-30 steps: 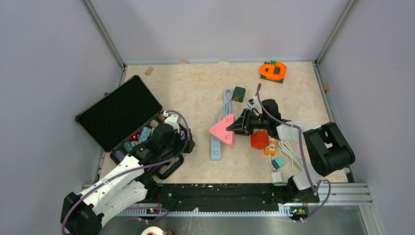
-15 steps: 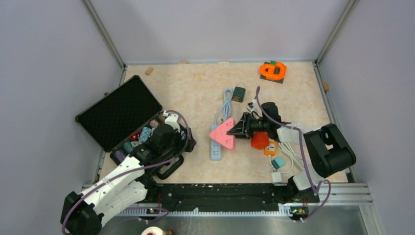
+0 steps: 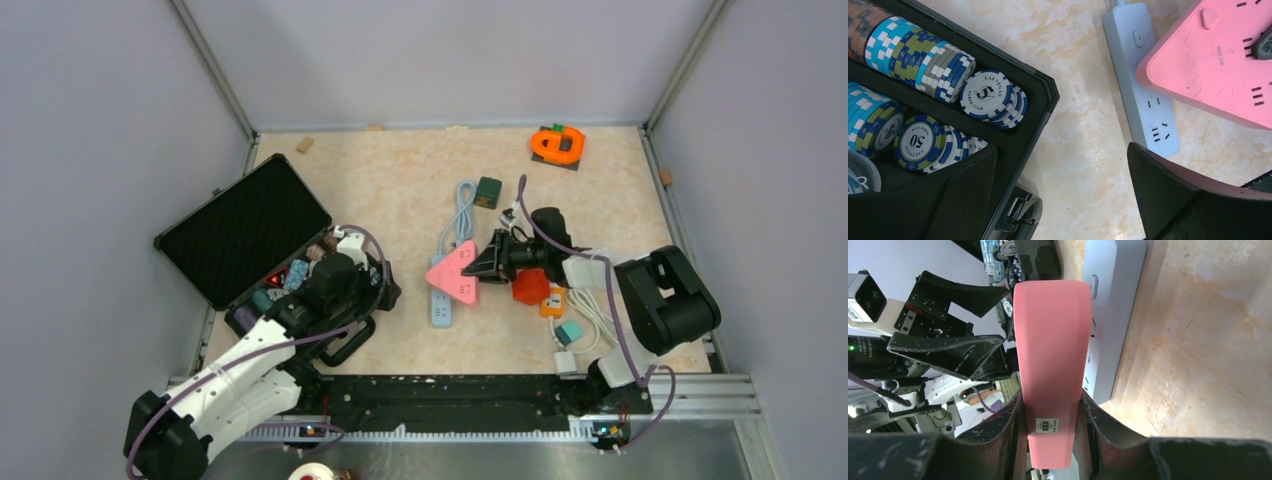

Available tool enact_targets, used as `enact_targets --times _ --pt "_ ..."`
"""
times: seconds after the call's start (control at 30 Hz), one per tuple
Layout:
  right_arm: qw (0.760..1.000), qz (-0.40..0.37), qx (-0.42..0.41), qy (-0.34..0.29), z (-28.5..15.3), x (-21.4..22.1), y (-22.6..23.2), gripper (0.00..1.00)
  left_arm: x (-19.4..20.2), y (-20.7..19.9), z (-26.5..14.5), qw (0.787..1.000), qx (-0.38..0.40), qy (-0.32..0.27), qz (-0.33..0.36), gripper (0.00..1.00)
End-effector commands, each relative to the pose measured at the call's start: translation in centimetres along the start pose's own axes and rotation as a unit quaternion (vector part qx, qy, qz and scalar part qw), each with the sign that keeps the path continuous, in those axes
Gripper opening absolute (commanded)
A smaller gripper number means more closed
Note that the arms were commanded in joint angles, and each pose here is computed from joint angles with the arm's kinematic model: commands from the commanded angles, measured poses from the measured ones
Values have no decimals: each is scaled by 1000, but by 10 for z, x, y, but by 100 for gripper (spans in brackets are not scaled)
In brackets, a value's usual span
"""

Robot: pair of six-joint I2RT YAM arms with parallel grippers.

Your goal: Insert the plug

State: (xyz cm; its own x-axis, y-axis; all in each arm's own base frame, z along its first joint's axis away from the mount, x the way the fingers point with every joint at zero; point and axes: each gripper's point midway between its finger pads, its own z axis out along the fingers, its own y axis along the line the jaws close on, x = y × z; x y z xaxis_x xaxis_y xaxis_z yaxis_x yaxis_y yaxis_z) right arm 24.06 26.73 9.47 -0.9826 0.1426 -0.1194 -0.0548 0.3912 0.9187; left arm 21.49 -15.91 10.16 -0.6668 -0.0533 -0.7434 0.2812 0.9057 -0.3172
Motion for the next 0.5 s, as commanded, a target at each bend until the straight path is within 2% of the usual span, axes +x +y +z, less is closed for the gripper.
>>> enact_targets --times 0.0,0.23,0.47 --pt "1000 -13 3 12 9 0 -6 0 -10 -3 2 1000 5 -17 5 99" --pt "999 -9 44 13 11 -1 -24 0 -9 -4 3 1000 7 -10 7 99" --pt "998 -35 42 5 9 -11 -13 0 -13 -5 0 1000 10 -18 5 99"
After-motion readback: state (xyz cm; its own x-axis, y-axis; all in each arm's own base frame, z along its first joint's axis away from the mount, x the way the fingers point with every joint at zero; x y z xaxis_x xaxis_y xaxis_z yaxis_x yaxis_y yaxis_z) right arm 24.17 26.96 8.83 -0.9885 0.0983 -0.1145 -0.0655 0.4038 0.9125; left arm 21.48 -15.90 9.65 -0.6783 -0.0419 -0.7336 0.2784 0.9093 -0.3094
